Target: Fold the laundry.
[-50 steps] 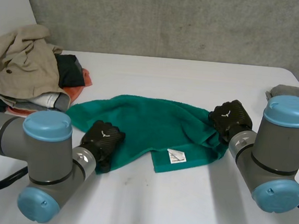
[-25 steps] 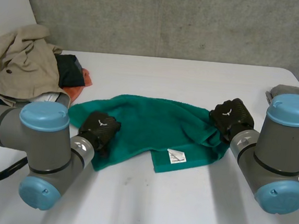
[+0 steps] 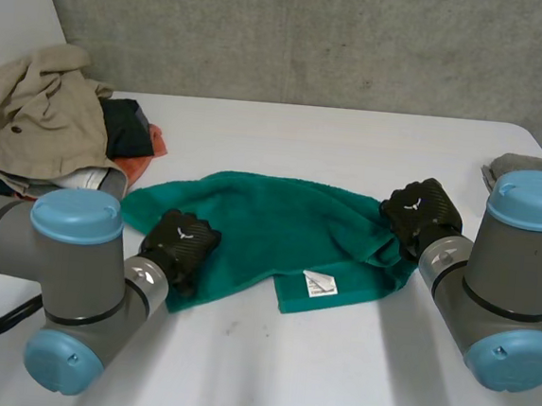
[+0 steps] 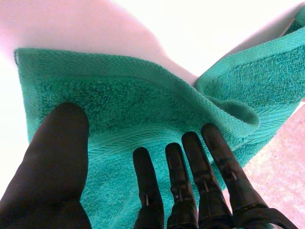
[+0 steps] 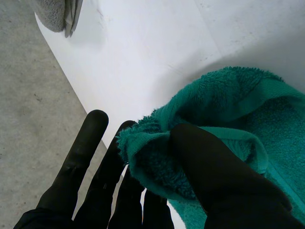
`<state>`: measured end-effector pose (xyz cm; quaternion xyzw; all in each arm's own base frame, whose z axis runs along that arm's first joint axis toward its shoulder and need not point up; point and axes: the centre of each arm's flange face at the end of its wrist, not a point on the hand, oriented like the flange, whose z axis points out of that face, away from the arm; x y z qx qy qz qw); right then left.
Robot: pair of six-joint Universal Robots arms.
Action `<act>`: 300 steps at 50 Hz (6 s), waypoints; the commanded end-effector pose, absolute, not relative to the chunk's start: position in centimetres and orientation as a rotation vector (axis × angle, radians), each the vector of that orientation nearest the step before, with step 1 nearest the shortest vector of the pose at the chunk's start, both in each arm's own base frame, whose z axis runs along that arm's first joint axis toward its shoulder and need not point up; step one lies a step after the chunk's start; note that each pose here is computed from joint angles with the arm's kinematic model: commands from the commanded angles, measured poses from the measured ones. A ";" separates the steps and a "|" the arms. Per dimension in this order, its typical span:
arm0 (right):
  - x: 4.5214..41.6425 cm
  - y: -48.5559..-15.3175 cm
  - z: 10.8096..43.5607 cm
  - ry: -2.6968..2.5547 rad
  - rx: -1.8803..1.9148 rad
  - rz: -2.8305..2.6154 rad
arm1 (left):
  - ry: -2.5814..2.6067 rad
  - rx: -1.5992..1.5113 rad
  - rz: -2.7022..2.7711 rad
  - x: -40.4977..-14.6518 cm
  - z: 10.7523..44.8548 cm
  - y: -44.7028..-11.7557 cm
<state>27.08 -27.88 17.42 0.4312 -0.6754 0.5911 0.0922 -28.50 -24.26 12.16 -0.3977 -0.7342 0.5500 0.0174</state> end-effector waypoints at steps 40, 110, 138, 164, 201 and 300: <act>27.2 -27.4 16.8 -2.012 1.304 1.738 | -2.279 -1.234 1.719 -29.3 11.5 -25.8; 27.0 -27.6 17.1 -2.009 1.296 1.734 | -2.237 -1.241 1.804 -30.1 13.5 -27.7; 22.7 -26.3 24.1 -1.909 1.580 1.344 | -2.239 -1.194 1.876 -27.3 19.5 -25.7; 27.6 -33.4 32.1 -1.283 1.233 2.045 | -1.593 -0.750 2.833 -29.2 31.8 -37.7; 20.7 -29.0 16.0 -2.804 0.644 1.630 | -2.058 -0.991 2.414 -25.3 20.4 -33.8; 20.9 -30.6 17.6 -2.322 1.063 1.671 | -2.185 -1.377 1.684 -27.3 11.2 -25.5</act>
